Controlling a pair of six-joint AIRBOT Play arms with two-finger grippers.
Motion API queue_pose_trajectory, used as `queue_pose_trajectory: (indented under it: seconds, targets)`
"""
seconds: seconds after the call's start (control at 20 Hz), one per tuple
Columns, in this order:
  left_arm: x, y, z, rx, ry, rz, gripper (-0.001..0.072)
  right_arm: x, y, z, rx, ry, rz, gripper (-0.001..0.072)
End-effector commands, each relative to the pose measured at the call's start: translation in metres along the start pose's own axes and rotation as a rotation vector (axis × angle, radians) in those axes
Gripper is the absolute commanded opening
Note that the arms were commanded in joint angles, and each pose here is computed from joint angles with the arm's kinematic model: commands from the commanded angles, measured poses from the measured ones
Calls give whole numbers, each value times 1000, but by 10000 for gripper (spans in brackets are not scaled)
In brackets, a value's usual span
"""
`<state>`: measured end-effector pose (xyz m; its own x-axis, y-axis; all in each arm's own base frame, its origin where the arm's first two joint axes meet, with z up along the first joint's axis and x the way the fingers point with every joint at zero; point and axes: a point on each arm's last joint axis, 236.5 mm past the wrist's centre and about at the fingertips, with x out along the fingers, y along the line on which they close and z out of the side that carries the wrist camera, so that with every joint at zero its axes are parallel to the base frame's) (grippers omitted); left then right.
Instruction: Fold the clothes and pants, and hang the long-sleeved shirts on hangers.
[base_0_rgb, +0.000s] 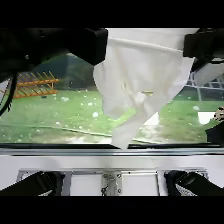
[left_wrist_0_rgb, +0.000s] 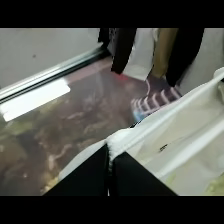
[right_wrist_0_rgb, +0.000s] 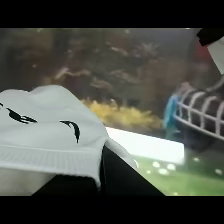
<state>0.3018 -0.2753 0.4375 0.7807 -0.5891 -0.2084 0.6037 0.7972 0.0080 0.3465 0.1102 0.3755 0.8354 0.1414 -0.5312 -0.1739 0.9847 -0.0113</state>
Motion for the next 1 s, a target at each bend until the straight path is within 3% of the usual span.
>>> queue_pose_trajectory:
  seconds: [0.0,0.2,0.4,0.55,0.7,0.95]
  targets:
    - [-11,17,-11,-54,-1,34,13,-1,2,-20,59,45,12,15]
    - [2,58,-155,-143,484,180,13,43,32,-125,-4,415,13,15]
    - [-5,25,-328,-252,981,86,14,68,65,-232,-139,695,2,16]
    - [-16,11,-420,-293,1156,67,14,83,74,-299,-193,847,36,14]
    - [-25,-11,-454,-375,1221,14,13,97,81,-330,-153,898,92,16]
    - [-27,-28,-452,-407,1216,-58,14,101,79,-333,-139,913,85,17]
